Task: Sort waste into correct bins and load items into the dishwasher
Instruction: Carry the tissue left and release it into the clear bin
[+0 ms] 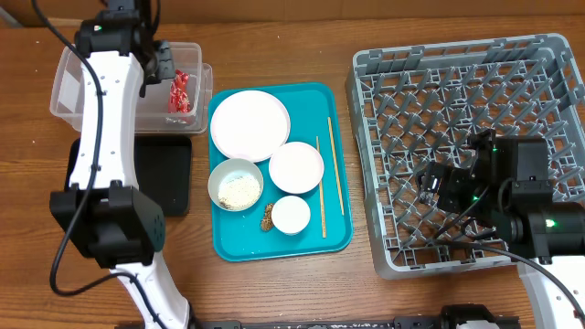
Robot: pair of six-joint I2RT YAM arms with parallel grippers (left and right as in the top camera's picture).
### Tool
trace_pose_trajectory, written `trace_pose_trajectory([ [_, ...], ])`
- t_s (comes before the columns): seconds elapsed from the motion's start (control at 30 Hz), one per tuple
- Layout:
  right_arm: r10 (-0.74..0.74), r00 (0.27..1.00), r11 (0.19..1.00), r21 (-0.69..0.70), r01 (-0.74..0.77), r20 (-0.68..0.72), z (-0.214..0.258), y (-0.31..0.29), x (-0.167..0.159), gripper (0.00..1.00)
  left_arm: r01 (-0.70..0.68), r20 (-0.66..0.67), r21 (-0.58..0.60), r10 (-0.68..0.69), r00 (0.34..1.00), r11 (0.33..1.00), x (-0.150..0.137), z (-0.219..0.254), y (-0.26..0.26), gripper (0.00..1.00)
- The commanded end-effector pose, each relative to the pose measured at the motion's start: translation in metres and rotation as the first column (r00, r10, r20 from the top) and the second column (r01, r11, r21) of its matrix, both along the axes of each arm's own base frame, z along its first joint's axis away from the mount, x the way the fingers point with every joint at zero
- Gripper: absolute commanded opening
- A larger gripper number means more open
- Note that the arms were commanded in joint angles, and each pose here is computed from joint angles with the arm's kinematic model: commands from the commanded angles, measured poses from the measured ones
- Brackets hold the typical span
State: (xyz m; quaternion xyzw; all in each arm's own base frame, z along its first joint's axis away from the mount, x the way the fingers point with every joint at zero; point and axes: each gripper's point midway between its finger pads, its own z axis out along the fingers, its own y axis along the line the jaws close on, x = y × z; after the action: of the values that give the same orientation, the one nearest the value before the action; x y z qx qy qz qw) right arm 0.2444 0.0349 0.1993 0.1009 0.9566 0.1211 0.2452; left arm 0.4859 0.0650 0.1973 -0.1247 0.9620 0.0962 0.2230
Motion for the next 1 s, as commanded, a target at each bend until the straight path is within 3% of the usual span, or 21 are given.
trace_pose_trajectory([
  [0.0, 0.001, 0.999, 1.0, -0.002, -0.001, 0.048, 0.015, 0.0, 0.005, 1.0, -0.024, -0.067, -0.039, 0.021, 0.998, 0.999, 0.005, -0.036, 0.003, 0.04],
  [0.13, 0.001, 0.999, 1.0, -0.002, -0.001, 0.048, 0.015, 0.0, 0.005, 1.0, -0.035, -0.09, -0.04, 0.031, 0.995, 0.999, 0.005, -0.046, 0.008, 0.06],
  [0.2, 0.001, 0.999, 1.0, -0.002, -0.001, 0.048, 0.015, 0.0, 0.005, 1.0, -0.035, -0.08, -0.039, 0.032, 0.996, 0.999, 0.006, -0.044, 0.009, 0.52],
  [0.23, 0.001, 0.999, 1.0, -0.002, -0.001, 0.049, 0.015, 0.0, 0.005, 1.0, -0.035, -0.072, -0.039, 0.032, 0.997, 0.999, 0.007, -0.042, 0.009, 0.7],
  [0.27, 0.001, 0.999, 1.0, -0.002, -0.001, 0.049, 0.015, 0.0, 0.005, 1.0, -0.035, -0.065, -0.039, 0.032, 0.997, 0.999, 0.007, -0.038, 0.009, 0.78],
  [0.53, 0.001, 0.999, 1.0, -0.002, -0.001, 0.049, 0.015, 0.0, 0.005, 1.0, -0.034, -0.053, -0.041, 0.031, 0.998, 0.999, -0.022, 0.003, 0.006, 0.81],
  [0.6, 0.002, 0.999, 1.0, -0.002, -0.001, 0.05, 0.015, 0.0, 0.005, 1.0, -0.025, -0.083, -0.07, 0.019, 0.996, 0.997, -0.037, 0.009, -0.001, 0.87],
  [0.8, 0.001, 0.999, 1.0, -0.002, -0.001, 0.049, 0.015, 0.0, 0.005, 1.0, -0.079, -0.291, -0.165, 0.028, 0.956, 0.983, -0.099, 0.006, -0.02, 0.93],
  [0.97, 0.001, 0.999, 1.0, -0.002, -0.001, 0.039, 0.014, 0.0, 0.003, 1.0, -0.138, -0.399, -0.185, 0.054, 0.916, 0.973, -0.128, 0.004, -0.027, 0.95],
])
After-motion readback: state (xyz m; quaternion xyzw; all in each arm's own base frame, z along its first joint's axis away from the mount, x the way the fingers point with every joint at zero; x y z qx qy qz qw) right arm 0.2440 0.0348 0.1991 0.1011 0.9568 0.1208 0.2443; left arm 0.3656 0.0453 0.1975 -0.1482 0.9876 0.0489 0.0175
